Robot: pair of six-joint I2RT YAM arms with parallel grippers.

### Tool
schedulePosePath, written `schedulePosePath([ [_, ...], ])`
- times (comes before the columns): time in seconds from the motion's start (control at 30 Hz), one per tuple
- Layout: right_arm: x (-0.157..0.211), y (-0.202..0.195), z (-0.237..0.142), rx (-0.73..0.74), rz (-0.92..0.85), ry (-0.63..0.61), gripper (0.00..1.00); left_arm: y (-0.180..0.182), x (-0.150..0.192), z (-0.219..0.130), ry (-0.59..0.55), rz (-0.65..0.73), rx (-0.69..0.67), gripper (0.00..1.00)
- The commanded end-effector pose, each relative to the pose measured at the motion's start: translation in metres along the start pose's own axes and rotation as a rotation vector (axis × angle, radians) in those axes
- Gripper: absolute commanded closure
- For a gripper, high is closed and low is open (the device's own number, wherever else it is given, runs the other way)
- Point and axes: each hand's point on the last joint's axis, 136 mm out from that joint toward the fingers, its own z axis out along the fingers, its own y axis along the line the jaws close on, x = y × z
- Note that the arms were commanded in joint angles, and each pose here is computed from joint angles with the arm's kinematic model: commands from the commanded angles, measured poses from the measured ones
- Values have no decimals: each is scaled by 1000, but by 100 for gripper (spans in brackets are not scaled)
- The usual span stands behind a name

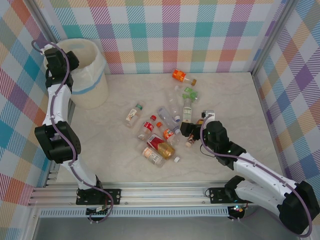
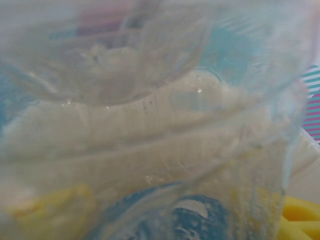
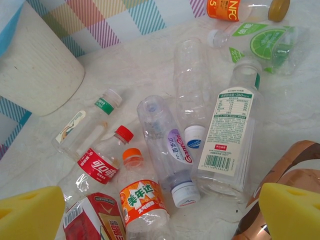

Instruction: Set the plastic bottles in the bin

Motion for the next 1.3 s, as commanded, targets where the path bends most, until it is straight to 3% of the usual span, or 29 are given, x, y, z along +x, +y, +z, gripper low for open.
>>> schedulePosePath([
  [0.0,-7,9,0,-23,1,0,0,-12,13,3,36,-21,23,21],
  [0.5,0,5,5,-5,-14,27,0,-54,-27,-38,-34,-56,137,3],
  [0.8,28,-52,7,322,70,142,0,-81,-60,-95,-109,-137,230,0],
  [0.93,51,-69,2,415,167,207,0,-91,-56,-120,-125,-178,278,0],
  [1.27,102,-69,24,469,349,361,0,-84,-40,-170,-173,-403,309,0],
])
